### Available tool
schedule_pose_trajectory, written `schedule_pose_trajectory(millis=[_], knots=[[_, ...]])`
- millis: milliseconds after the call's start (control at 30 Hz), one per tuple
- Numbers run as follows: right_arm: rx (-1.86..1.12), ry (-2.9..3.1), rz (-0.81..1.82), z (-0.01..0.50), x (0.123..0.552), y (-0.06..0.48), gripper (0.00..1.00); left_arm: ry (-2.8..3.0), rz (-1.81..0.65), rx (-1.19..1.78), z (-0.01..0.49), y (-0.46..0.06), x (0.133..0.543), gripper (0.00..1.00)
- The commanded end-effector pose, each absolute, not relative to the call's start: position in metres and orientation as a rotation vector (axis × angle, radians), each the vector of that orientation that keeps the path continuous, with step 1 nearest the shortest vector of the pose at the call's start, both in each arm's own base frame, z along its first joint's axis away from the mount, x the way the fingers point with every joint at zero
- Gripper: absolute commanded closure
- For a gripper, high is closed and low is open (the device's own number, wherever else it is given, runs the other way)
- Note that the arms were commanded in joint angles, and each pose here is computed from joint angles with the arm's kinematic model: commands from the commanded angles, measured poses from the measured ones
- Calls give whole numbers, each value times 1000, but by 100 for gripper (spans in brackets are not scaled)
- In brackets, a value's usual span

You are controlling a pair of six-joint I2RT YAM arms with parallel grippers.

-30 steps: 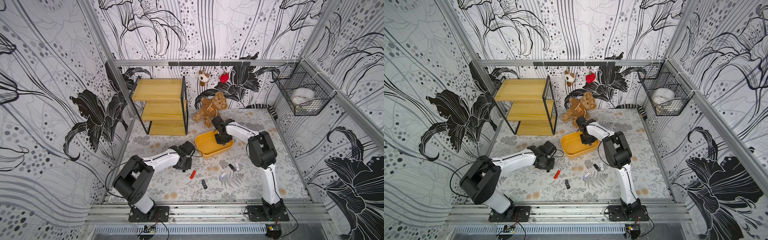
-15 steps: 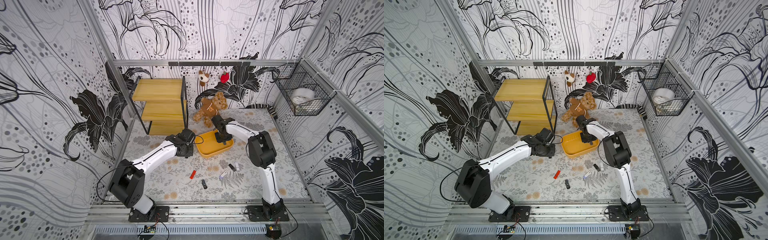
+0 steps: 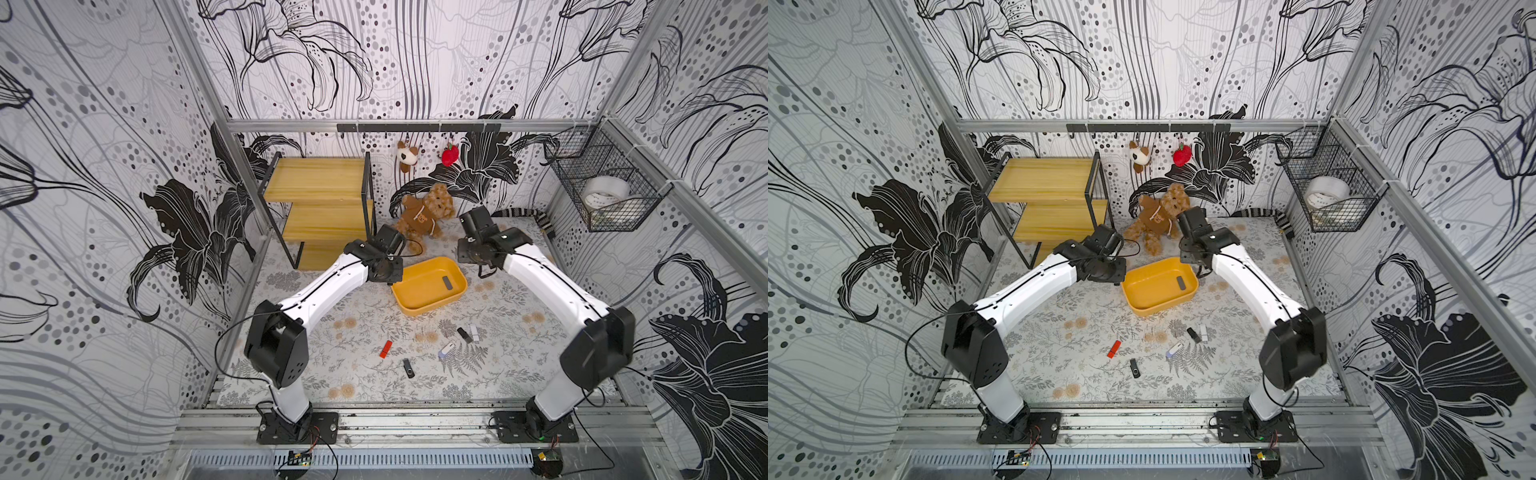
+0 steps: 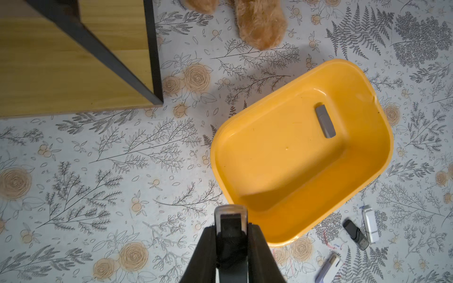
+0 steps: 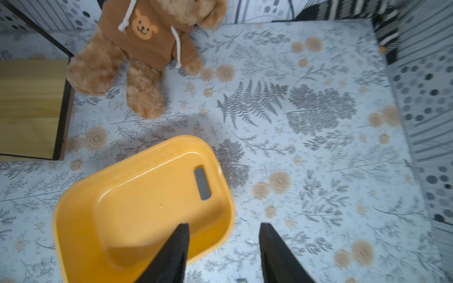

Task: Put the usb flash drive into the storage box
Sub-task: Place the USB flash in the storage box.

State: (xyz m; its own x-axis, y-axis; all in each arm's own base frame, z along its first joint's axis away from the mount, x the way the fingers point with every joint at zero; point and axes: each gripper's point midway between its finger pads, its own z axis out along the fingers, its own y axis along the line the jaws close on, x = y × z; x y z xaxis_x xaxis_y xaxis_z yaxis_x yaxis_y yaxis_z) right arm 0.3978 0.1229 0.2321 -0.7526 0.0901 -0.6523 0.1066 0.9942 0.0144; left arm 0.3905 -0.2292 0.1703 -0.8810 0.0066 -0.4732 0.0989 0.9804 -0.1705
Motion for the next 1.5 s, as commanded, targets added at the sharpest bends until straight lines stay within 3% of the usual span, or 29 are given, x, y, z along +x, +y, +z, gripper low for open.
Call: schedule_pose_trajectory(millis=[0, 233, 700, 1000, 1333, 1467], knots=[[271, 2507, -76, 195, 368, 98, 47, 2609, -326, 94, 172, -252, 409, 100], [368, 2559, -6, 159, 326, 90, 43, 2591, -449, 121, 153, -314, 431, 100], [415, 2583, 63, 141, 301, 88, 36, 2586, -560, 155, 125, -387, 440, 100], [418, 2615, 71, 126, 294, 89, 35, 2592, -454, 148, 104, -387, 444, 100], [427, 2615, 70, 125, 289, 86, 35, 2575, -467, 137, 122, -383, 439, 100], [416, 2621, 61, 123, 289, 86, 35, 2604, -391, 155, 103, -375, 443, 100]])
